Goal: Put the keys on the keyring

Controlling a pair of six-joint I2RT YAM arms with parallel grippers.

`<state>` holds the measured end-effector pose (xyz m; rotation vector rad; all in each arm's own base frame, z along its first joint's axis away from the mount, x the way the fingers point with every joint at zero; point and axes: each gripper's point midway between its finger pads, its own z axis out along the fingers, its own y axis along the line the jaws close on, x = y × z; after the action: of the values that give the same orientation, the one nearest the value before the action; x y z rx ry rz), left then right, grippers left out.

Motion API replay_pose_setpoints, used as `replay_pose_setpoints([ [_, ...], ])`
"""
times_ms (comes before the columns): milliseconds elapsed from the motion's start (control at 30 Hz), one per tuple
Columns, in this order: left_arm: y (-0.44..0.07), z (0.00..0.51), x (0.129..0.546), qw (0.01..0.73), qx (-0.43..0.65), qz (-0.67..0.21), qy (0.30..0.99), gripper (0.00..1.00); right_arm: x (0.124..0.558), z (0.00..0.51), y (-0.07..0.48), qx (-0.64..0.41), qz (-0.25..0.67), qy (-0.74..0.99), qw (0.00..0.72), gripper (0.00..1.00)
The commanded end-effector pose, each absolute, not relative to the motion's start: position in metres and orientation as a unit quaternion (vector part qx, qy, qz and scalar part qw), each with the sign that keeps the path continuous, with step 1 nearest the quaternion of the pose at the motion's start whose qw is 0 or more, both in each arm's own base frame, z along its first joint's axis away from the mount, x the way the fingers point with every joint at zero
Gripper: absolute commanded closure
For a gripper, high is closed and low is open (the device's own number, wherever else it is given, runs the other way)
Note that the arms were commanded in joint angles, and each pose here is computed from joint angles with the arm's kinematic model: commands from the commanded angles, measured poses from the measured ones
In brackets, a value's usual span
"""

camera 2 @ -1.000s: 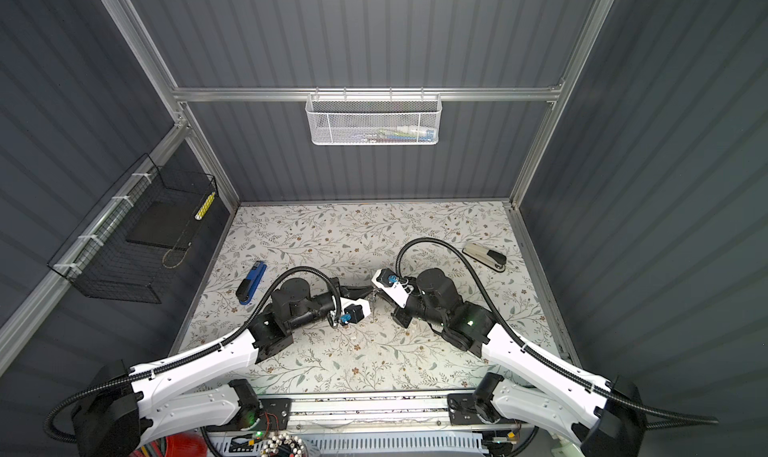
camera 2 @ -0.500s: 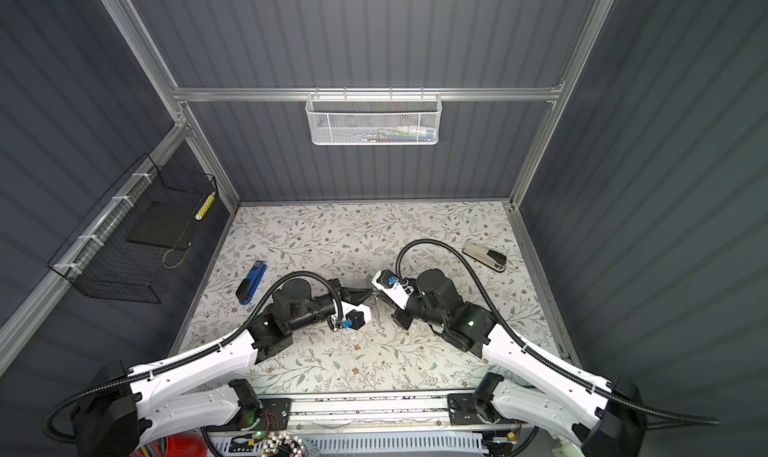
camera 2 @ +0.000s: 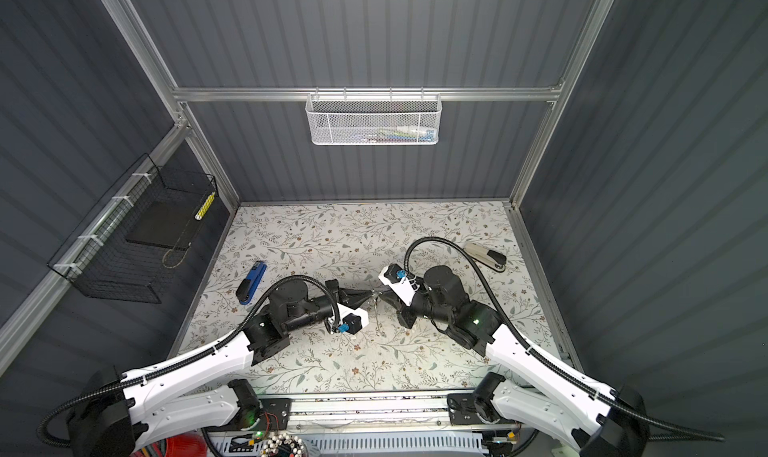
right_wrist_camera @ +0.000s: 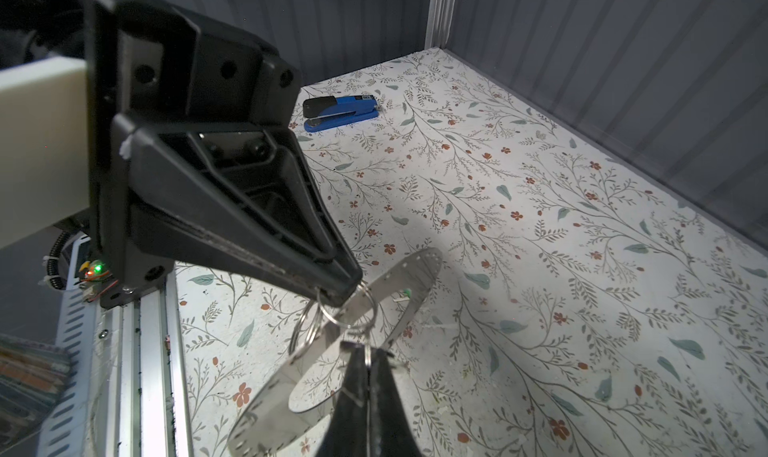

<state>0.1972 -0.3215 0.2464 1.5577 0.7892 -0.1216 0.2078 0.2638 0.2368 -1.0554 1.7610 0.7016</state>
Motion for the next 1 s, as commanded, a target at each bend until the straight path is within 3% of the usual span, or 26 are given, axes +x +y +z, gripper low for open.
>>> replay_pose_setpoints([
  [0,-0.325,0.258,0.185,0.645,0.690,-0.073,0.319,1.00,0.208,0.249,0.265,-0.413,0.318,0.710,0.474,1.00],
  [400,-0.327,0.274,0.187,0.667,0.653,-0.106,0.342,1.00,0.205,0.246,0.271,-0.408,0.370,0.710,0.438,1.00],
  [967,-0.322,0.299,0.191,0.681,0.592,-0.222,0.369,1.00,0.205,0.246,0.270,-0.401,0.415,0.703,0.416,1.00],
])
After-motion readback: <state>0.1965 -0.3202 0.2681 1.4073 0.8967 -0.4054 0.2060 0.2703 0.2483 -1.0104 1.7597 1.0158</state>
